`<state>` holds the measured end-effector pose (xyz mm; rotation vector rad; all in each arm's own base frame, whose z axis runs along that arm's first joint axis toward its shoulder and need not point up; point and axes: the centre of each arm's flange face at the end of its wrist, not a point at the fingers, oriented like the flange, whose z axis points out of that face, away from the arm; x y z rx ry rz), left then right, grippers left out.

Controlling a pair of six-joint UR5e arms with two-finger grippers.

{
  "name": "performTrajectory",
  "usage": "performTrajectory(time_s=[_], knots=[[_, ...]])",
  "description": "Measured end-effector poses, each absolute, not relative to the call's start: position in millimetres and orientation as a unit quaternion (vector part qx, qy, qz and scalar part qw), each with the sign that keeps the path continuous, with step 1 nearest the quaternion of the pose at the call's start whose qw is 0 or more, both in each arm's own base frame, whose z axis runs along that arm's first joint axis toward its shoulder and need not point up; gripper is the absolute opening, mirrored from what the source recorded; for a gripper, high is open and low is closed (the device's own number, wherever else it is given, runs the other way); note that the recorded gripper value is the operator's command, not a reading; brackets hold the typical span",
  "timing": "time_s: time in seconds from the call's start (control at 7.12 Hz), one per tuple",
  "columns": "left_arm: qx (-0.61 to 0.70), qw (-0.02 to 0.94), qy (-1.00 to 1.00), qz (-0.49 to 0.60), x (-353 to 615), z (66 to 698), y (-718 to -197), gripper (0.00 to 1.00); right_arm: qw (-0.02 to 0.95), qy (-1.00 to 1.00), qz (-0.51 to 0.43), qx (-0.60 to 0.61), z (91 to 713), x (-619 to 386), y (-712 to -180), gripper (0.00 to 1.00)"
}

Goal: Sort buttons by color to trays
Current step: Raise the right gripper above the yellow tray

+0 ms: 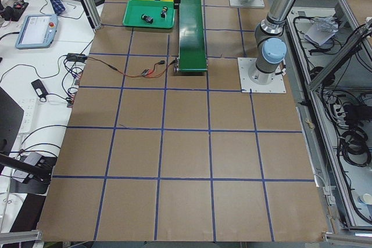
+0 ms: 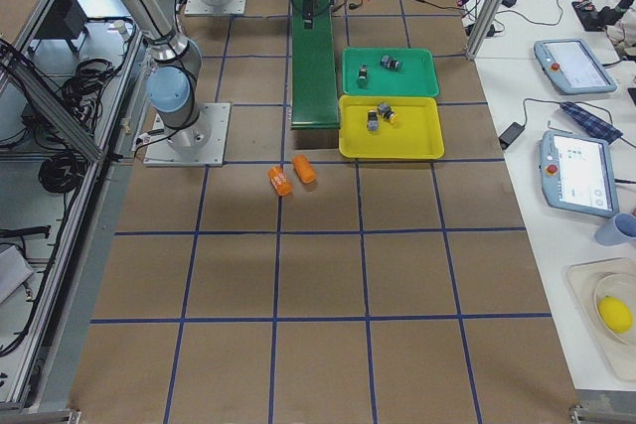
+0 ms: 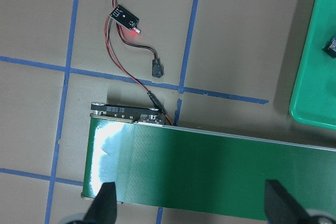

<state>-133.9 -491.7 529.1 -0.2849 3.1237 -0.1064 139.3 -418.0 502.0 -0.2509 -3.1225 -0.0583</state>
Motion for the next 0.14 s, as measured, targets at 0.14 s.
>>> performTrajectory(time_s=[0.14], knots=[[-0.091,0.002,0.995,-0.034,-134.0,529.1,-491.7,1.00,0.003,-0.997,-0.018,-0.080,502.2,139.5,-417.8,1.00]])
